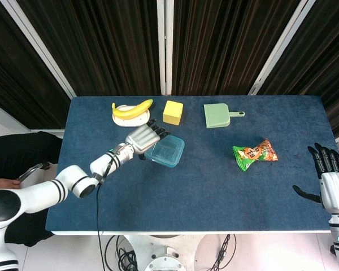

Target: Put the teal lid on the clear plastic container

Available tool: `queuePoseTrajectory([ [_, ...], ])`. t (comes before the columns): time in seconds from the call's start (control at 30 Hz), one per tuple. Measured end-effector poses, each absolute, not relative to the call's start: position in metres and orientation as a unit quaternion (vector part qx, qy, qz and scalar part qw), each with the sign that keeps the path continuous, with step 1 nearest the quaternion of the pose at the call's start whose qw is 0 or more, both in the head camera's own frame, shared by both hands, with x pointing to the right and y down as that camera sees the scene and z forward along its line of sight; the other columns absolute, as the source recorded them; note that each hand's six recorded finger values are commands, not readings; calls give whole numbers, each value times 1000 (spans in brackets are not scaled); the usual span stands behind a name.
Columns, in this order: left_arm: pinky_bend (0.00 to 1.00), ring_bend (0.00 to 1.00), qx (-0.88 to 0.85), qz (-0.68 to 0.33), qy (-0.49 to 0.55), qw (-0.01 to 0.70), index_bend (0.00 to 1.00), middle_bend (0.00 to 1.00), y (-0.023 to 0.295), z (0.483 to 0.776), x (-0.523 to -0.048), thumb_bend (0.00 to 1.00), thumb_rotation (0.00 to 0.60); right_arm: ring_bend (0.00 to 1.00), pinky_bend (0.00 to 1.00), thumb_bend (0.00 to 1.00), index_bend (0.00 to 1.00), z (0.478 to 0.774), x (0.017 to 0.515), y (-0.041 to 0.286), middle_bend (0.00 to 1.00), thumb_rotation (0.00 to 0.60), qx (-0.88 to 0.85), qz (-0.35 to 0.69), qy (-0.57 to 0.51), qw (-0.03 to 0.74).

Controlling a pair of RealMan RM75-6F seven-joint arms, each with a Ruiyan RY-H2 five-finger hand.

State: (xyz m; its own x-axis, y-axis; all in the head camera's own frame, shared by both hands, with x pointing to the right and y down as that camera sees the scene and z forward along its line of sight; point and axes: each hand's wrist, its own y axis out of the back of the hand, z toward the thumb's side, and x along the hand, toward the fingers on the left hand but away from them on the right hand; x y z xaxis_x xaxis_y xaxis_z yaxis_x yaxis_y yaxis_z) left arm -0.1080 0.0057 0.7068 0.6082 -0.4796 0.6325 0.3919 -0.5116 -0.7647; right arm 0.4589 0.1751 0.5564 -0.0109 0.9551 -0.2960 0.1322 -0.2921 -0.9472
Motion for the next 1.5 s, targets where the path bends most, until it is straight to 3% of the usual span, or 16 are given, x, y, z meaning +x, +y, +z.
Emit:
queuePoseTrajectory([
  [0.43,33,119,-741,-466,-21,483,338,250,-6,731,-95,287,600,0,0,30,0,562,454,169,0,600,-595,545,-457,374],
  [1.5,30,119,-746,-495,-43,444,287,244,-11,737,-75,284,600,0,0,30,0,566,467,171,0,600,-592,549,-465,363],
])
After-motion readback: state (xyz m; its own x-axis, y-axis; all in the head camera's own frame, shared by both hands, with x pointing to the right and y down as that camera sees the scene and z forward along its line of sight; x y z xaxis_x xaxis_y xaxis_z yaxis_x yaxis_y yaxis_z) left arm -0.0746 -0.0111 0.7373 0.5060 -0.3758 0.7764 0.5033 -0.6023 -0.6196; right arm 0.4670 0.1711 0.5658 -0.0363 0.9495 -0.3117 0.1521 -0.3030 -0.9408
